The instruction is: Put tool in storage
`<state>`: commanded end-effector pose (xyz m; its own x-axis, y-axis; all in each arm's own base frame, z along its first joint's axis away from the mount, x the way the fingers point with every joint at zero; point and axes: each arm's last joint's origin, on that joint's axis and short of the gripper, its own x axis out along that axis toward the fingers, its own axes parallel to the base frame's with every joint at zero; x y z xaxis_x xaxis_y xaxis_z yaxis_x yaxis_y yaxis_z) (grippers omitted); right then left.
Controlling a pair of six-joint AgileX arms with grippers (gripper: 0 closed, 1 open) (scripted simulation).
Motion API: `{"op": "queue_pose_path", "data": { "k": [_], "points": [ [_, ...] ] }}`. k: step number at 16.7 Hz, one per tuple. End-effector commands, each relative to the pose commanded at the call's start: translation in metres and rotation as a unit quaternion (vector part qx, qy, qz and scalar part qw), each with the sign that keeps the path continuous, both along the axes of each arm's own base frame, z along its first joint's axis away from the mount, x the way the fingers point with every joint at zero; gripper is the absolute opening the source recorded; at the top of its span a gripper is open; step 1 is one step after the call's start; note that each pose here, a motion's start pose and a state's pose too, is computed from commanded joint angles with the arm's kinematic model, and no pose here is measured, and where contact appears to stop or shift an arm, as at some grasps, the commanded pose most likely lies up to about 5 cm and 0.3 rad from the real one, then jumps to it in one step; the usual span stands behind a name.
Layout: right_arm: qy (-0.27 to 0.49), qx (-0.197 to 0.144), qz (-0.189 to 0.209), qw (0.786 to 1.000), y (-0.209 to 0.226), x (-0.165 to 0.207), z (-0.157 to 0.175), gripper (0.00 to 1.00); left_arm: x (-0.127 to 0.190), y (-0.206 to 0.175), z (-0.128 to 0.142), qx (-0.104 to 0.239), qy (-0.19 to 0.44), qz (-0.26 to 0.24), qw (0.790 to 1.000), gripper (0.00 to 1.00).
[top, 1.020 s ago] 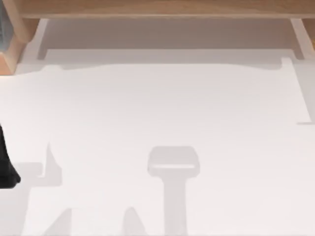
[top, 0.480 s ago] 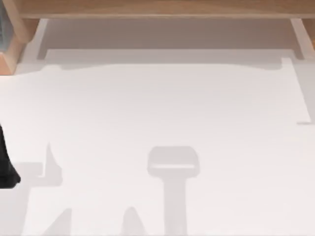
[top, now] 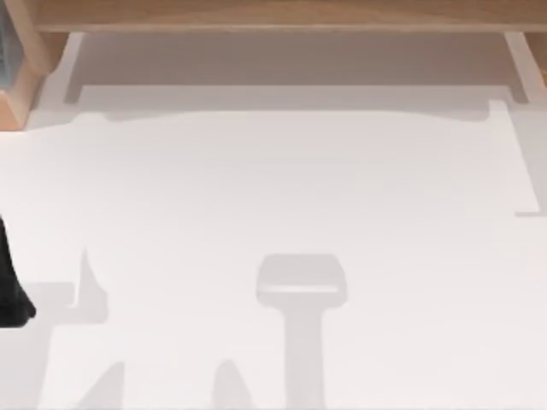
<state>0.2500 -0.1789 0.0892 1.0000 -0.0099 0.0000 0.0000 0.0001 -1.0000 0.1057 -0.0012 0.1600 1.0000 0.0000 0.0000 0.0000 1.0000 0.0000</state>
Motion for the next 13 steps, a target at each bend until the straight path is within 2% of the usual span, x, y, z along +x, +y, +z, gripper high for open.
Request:
{"op": "queue_pose_path", "data": {
  "k": [7,13],
  "points": [
    [0.002,0.003,0.0,1.0,-0.001,0.004,-0.001,0.0,0.0,0.0,0.0,0.0,0.0,0.0,1.0,1.0],
    [0.001,0.002,-0.002,1.0,-0.002,0.051,-0.001,0.0,0.0,0.0,0.0,0.0,0.0,0.0,1.0,1.0]
  ]
}}
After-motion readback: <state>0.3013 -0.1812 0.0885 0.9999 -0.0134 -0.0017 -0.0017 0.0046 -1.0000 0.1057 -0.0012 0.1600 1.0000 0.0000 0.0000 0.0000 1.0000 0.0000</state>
